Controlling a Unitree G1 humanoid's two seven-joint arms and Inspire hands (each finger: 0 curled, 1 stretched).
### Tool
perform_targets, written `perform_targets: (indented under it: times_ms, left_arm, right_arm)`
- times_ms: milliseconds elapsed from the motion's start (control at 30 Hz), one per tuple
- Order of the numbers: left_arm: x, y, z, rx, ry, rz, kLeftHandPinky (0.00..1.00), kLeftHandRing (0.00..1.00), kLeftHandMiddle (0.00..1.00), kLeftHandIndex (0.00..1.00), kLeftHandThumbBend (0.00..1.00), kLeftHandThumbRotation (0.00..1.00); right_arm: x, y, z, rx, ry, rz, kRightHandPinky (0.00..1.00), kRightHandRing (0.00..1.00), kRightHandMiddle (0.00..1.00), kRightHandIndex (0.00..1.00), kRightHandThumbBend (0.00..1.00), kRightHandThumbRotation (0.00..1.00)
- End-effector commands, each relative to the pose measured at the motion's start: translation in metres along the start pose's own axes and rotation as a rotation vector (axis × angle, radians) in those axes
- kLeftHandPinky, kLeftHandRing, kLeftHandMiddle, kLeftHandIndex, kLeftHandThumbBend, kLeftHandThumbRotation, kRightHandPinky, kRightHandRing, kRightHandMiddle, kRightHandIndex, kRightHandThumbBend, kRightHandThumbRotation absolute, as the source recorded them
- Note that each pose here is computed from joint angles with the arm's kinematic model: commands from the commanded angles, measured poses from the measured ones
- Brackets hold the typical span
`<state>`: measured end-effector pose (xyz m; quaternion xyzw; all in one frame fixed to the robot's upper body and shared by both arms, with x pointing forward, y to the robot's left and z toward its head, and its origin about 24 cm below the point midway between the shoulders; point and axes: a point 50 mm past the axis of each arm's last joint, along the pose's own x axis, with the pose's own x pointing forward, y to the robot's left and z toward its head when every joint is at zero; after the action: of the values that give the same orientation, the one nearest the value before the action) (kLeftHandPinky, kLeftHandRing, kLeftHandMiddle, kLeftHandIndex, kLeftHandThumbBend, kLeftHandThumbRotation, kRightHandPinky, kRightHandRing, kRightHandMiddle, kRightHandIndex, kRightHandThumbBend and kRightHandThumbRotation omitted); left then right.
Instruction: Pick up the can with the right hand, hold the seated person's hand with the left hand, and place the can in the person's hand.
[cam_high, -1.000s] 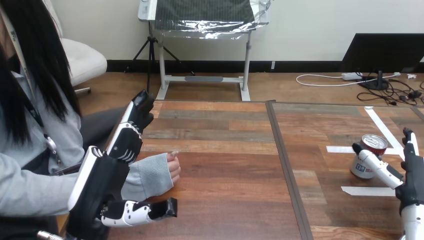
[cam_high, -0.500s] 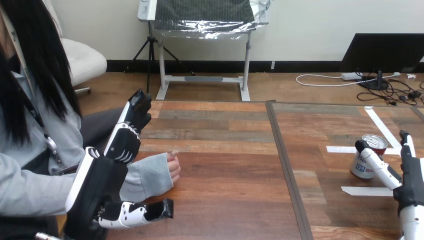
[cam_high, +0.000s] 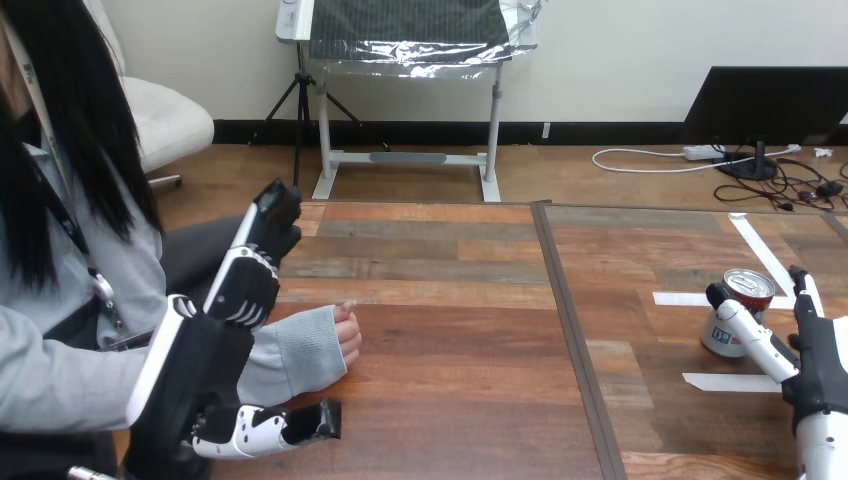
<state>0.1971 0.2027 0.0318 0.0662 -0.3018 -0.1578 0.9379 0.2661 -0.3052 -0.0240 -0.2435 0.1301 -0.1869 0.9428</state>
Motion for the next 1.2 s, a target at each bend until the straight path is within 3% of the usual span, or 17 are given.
perform_targets:
  times_ms: [0, 600, 1167]
  left_arm:
    - [0.014, 0.004, 0.006, 0.007, -0.076, -0.005, 0.98, 1.00, 1.00, 1.00, 1.00, 0.50]
    - [0.011, 0.007, 0.007, 0.024, -0.078, -0.005, 0.96, 1.00, 1.00, 1.00, 1.00, 0.51]
    - [0.009, 0.013, 0.009, 0.021, -0.067, -0.012, 0.96, 1.00, 1.00, 1.00, 1.00, 0.51]
  right_arm:
    - [0.020, -0.006, 0.036, 0.040, -0.111, -0.022, 0.89, 0.97, 0.99, 0.98, 1.00, 0.76]
    - [0.022, -0.001, 0.043, 0.043, -0.135, 0.003, 0.89, 0.96, 0.98, 0.98, 1.00, 0.75]
    - [0.028, 0.003, 0.055, 0.071, -0.135, 0.028, 0.87, 0.93, 0.98, 1.00, 1.00, 0.64]
